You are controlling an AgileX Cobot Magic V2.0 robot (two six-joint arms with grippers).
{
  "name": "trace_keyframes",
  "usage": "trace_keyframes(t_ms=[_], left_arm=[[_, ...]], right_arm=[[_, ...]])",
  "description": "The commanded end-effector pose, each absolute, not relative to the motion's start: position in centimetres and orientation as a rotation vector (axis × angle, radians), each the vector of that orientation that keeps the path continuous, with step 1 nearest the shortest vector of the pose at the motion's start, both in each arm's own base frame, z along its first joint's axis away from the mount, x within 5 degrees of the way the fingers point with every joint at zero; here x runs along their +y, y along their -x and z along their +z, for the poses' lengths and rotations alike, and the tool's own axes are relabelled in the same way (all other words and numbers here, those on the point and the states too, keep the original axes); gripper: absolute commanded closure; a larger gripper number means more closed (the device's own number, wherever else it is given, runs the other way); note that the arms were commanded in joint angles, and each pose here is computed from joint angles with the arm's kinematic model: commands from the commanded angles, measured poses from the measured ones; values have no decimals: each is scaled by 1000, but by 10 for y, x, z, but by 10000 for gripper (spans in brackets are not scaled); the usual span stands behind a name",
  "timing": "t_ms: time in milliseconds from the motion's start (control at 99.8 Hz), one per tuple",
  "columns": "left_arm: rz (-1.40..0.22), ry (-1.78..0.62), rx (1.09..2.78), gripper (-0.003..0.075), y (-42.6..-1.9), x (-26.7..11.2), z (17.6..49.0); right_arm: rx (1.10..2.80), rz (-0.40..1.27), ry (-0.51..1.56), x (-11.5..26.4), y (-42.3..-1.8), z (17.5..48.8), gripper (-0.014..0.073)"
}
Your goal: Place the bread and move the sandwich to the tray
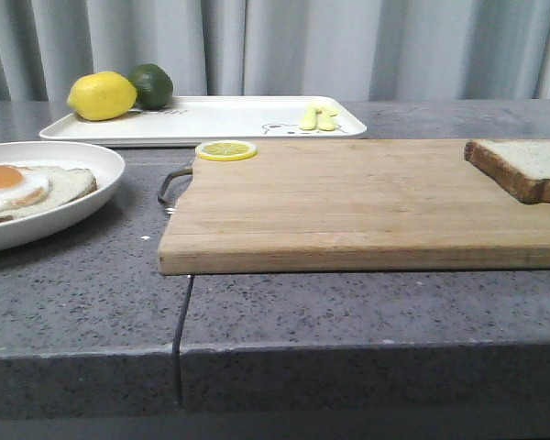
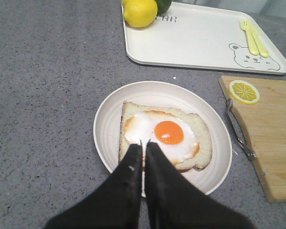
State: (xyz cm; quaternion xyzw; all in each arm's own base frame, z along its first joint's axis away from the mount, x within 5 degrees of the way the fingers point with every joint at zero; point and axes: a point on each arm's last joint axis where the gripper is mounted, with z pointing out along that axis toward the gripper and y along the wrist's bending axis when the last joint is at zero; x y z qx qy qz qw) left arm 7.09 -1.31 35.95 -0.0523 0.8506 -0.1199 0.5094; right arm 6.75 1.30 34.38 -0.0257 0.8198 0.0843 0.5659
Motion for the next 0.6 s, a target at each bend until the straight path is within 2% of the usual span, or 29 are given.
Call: trace_keyframes(t_ms=[0, 591], left_arm=[[-316, 131, 1983, 739, -77, -14, 375], [-322, 133, 1991, 733, -79, -15, 375]], right_arm=[[1880, 201, 50, 14, -75, 362, 655], [1909, 200, 51, 14, -78, 360, 638]])
